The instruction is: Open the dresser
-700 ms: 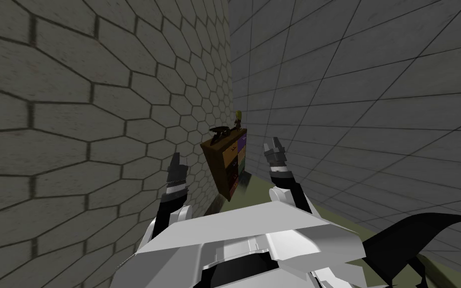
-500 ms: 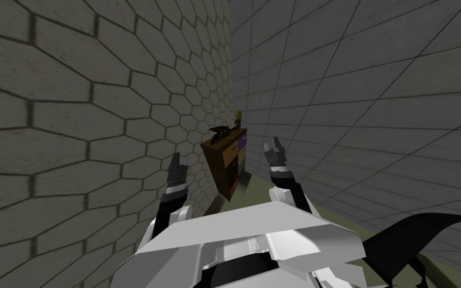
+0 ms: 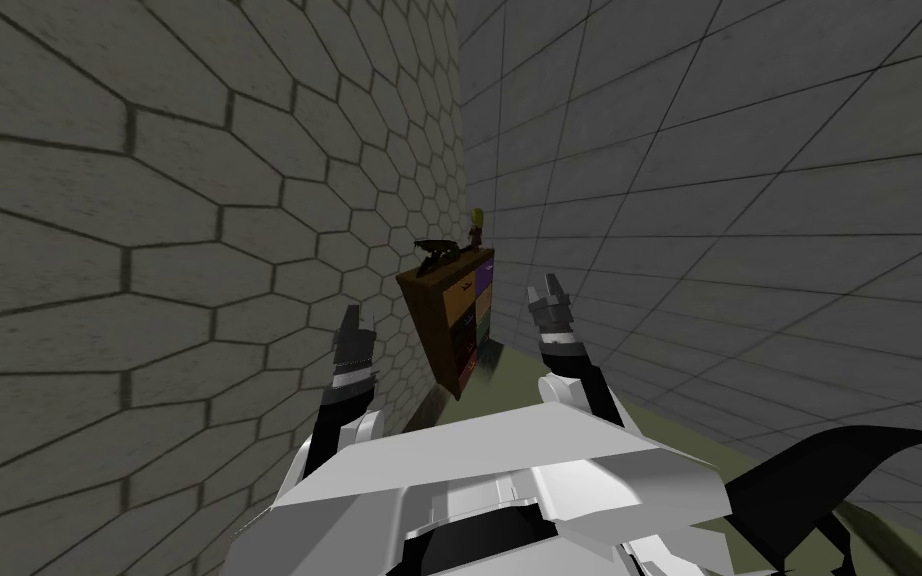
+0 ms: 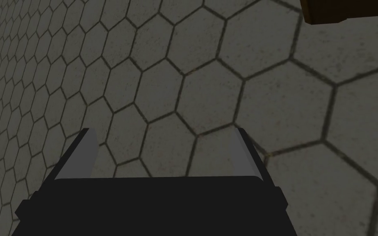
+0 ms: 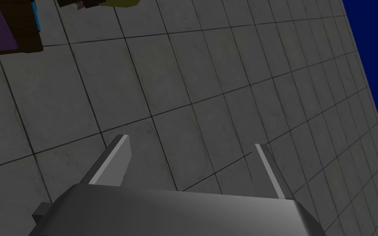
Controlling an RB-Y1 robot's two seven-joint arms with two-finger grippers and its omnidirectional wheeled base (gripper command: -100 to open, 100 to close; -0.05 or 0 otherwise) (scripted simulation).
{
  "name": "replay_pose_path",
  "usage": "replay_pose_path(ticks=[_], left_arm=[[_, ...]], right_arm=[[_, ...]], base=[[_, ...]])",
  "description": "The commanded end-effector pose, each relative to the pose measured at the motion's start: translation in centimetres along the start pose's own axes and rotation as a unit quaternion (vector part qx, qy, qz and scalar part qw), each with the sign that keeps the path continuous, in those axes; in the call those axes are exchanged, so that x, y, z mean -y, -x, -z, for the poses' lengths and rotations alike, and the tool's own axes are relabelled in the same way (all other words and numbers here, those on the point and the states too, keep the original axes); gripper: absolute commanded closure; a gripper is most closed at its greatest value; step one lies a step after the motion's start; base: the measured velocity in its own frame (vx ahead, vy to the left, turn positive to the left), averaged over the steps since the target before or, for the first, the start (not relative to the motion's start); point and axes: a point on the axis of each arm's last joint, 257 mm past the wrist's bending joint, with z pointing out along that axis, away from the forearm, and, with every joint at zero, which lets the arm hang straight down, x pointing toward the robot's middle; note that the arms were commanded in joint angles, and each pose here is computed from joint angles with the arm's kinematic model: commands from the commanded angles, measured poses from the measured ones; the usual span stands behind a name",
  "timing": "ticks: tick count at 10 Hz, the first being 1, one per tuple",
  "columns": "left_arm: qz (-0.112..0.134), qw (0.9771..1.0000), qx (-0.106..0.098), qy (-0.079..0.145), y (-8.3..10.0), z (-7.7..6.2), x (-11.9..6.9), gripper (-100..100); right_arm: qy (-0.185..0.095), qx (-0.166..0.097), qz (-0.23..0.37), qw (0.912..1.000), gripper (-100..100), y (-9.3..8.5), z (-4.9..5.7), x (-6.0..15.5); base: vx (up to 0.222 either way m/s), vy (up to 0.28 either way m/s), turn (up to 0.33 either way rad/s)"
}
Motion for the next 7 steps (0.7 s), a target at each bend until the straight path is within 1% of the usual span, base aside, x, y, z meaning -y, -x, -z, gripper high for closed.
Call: replay_pose_path(ticks=[1, 2, 3, 6, 7], left_arm=[[0.0, 1.0, 0.0, 0.0, 0.0, 0.0, 0.0, 0], [0.0, 1.0, 0.0, 0.0, 0.0, 0.0, 0.0, 0], [0.0, 1.0, 0.0, 0.0, 0.0, 0.0, 0.0, 0], [0.0, 1.0, 0.0, 0.0, 0.0, 0.0, 0.0, 0], [0.0, 1.0, 0.0, 0.0, 0.0, 0.0, 0.0, 0]], right_arm=[[0.0, 0.0, 0.0, 1.0, 0, 0.0, 0.0, 0.0], [0.0, 0.0, 0.0, 1.0, 0, 0.0, 0.0, 0.0], [-0.002, -0.022, 0.035, 0.9992, -100, -0.5, 0.1, 0.4], [-0.003, -0.05, 0.104, 0.9933, -100, -1.1, 0.5, 1.3], [-0.003, -0.05, 0.108, 0.9929, -100, -1.1, 0.5, 1.3]], base=[[0.0, 0.0, 0.0], [0.0, 0.0, 0.0], [0.015, 0.0, 0.03], [0.026, -0.003, 0.04], [0.022, -0.004, 0.014]])
